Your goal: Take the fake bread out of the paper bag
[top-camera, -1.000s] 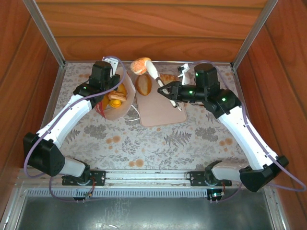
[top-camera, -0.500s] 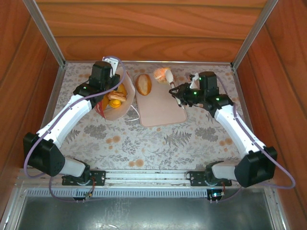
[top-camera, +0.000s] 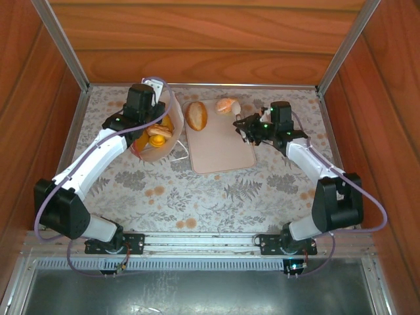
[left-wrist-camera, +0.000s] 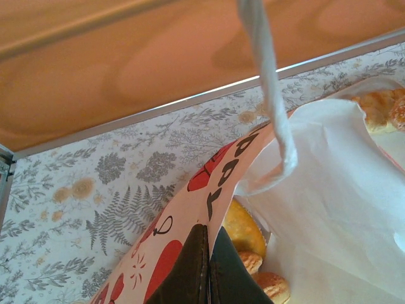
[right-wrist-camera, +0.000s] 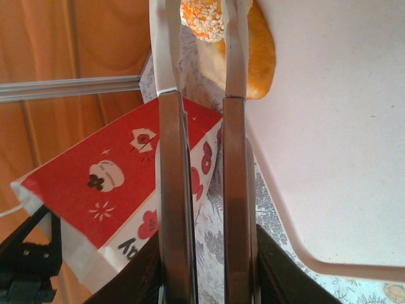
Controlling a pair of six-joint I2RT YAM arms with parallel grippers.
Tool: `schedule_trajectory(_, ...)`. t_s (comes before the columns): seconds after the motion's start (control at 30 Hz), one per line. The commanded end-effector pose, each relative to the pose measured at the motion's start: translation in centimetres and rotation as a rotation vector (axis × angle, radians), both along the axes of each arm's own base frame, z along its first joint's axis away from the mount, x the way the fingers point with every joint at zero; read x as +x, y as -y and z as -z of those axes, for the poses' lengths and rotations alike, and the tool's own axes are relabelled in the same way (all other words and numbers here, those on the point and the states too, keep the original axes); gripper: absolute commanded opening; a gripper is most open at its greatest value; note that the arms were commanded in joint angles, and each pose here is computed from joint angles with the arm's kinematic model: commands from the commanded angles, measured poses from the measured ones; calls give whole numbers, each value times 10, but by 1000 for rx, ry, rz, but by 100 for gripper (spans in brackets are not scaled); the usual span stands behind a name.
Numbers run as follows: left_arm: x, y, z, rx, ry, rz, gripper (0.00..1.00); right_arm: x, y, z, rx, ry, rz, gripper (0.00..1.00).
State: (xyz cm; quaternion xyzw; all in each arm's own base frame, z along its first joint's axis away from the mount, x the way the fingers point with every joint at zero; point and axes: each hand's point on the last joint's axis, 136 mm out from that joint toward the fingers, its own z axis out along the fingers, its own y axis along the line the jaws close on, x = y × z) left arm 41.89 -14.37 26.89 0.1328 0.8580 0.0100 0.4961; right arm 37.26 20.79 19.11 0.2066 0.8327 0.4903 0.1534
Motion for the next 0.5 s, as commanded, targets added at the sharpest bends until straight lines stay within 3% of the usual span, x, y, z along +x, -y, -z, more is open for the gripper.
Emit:
schedule_trajectory(0.0, 7, 4, -10, -29, 27, 0, 0, 8, -11, -14, 85, 46, -44, 29)
schedule_trajectory(0.47, 7, 5, -13, -31, 31, 6, 0, 14, -20, 27, 107, -59, -71, 32)
